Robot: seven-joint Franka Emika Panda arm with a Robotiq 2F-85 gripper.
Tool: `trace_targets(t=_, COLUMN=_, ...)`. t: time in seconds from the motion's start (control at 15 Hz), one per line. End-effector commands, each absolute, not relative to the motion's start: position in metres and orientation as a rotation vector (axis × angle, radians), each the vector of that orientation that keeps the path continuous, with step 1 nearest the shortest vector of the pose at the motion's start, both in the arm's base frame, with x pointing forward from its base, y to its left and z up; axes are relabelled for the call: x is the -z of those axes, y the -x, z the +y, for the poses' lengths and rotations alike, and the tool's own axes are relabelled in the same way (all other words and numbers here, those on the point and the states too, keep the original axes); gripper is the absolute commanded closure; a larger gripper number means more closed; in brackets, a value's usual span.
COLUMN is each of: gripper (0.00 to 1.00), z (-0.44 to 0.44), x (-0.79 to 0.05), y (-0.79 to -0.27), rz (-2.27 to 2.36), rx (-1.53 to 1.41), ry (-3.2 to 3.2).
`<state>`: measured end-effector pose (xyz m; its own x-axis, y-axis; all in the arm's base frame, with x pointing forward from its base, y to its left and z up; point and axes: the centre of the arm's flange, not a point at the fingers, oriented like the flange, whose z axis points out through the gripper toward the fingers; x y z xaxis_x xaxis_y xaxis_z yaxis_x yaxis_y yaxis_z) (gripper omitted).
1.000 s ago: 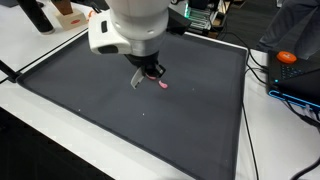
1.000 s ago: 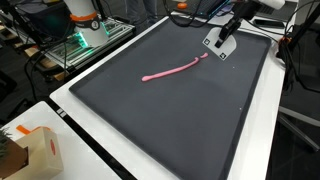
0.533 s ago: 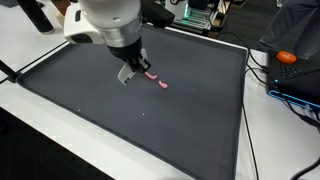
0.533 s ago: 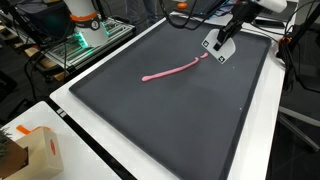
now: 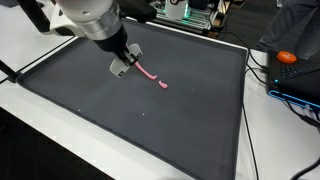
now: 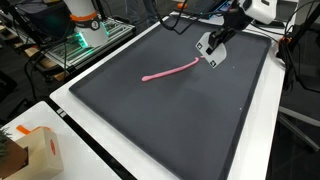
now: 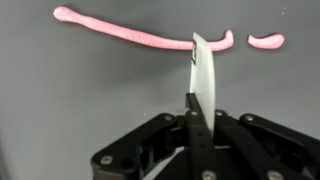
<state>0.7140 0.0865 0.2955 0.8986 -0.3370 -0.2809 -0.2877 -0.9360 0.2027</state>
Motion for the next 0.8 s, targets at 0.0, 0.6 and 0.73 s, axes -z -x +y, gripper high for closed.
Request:
trace_targets(t=0.0, gripper=0.99, z=0.063, x=-0.291, y=-0.677, rz=-0.579, rx=0.527, ry=-2.940)
trace_targets(t=0.6, gripper=0.99, z=0.005, x=-0.294, y=-0.634, rz=-0.770, rx=0.445, ry=-3.014)
trace_targets(t=0.73, gripper=0.99, z=-0.006, x=-0.300, y=-0.625, rz=-0.810, rx=0.416, ry=-3.024)
